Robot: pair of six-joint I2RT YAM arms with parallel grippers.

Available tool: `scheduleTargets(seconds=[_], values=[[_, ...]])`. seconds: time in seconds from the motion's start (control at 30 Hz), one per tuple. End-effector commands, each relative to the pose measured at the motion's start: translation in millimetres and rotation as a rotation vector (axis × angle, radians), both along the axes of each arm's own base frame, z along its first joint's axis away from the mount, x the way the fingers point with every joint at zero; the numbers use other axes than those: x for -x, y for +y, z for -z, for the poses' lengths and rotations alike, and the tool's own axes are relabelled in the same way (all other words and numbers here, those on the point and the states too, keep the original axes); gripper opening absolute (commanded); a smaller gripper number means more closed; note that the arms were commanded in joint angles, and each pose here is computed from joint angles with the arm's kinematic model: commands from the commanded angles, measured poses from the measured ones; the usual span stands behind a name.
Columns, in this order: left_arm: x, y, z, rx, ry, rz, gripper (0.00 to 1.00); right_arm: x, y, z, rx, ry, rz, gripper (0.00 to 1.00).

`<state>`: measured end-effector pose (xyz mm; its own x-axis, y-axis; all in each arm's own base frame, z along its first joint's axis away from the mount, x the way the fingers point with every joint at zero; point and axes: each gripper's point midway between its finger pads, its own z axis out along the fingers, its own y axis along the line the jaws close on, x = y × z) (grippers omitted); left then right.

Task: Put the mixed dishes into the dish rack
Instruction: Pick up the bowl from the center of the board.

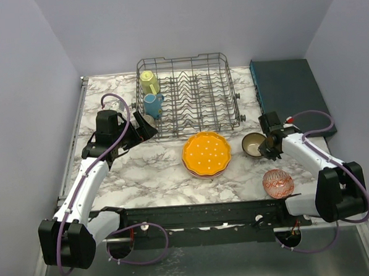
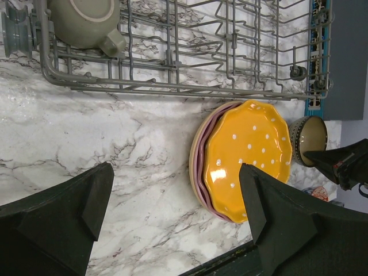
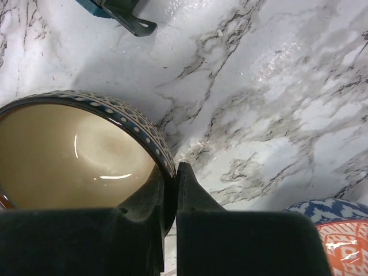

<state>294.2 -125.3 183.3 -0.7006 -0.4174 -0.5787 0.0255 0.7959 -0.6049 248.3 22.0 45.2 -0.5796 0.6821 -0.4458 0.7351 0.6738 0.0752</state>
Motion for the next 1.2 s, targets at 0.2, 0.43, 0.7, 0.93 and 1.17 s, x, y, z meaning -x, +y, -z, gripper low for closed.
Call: scheduleTargets(seconds=[0.2,0.43,0.7,0.93,1.17], values=[[-0.8,-1.3,-7.6,-0.009,-0.028,0.016,0.99,-1.3,-1.6,-17.1,0.013,-0.034,-0.025,0.00],[3.6,-8.6,-10.7,0.013,-0.038,0.067,0.99,-5.1,-5.7,-43.1,0.037,-0.100,-0.064,0.00],[2.4,-12.8,-13.4,0.066,-0.032,0.046,0.99,-4.9,-7.4,-66.4,0.062,-0.155,-0.145,0.00],[1.0,-11.4,-28.7,0.093,-0.065,0.012,0.99,-11.5,2.7,-100.2,0.035,-0.263,-0.252,0.00],[6.1,-18.3,-32.8,0.086,-0.096,0.089,0.99,-26.2,24.6,-126.5,-0.035,-0.338,-0.358,0.01]])
